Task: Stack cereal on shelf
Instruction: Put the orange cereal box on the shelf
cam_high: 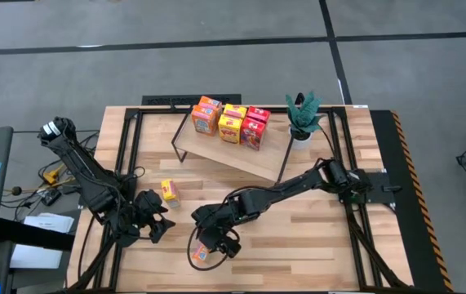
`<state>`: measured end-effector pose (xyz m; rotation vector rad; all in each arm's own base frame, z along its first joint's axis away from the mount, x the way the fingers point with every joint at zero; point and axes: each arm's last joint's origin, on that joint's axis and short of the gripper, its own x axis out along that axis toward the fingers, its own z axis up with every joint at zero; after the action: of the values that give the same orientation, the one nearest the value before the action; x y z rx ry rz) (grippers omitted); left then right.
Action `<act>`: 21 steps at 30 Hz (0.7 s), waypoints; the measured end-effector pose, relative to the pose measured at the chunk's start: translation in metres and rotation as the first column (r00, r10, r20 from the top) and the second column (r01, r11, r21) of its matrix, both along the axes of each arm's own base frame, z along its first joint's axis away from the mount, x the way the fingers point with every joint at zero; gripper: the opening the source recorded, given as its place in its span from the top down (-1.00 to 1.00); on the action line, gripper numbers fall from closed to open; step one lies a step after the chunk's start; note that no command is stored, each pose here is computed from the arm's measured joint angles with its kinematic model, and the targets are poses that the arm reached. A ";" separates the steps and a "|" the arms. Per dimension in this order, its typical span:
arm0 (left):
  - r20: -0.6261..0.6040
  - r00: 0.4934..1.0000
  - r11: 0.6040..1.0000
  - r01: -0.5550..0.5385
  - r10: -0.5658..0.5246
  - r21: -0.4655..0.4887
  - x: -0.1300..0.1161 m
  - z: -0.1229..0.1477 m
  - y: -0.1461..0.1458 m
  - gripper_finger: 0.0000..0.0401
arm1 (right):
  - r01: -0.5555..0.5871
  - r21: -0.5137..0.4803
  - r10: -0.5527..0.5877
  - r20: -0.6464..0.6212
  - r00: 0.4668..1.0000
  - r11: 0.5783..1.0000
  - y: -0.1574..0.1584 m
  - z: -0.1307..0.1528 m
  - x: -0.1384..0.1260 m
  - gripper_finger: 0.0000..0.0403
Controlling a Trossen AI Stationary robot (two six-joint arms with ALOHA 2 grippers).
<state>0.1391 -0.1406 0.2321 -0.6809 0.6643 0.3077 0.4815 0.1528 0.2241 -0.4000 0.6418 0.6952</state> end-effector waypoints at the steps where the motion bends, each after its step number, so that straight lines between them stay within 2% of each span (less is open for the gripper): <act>1: 0.000 1.000 1.000 0.000 0.000 0.000 0.000 0.000 0.000 -0.53 | 0.001 -0.007 -0.001 -0.027 1.000 1.000 0.000 -0.005 -0.001 -0.54; 2: 0.000 1.000 1.000 0.000 0.000 0.000 0.000 0.000 0.000 -0.53 | 0.002 -0.013 -0.003 -0.056 0.998 1.000 -0.001 -0.009 -0.002 -0.54; 7: -0.002 1.000 1.000 0.004 -0.004 0.001 0.000 0.000 0.000 -0.53 | 0.004 0.004 -0.004 -0.018 1.000 1.000 0.000 -0.002 -0.001 -0.54; 16: -0.001 1.000 1.000 0.001 -0.001 0.000 0.000 0.000 0.000 -0.53 | 0.031 0.022 -0.030 -0.045 0.999 0.999 -0.008 0.001 -0.001 -0.54; 21: -0.001 1.000 1.000 0.001 -0.001 0.000 0.000 0.000 0.000 -0.53 | 0.017 0.020 -0.016 -0.038 0.999 1.000 -0.005 0.001 -0.002 -0.47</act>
<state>0.1391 -0.1407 0.2321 -0.6804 0.6652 0.3071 0.4799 0.1480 0.2248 -0.3627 0.6728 0.6944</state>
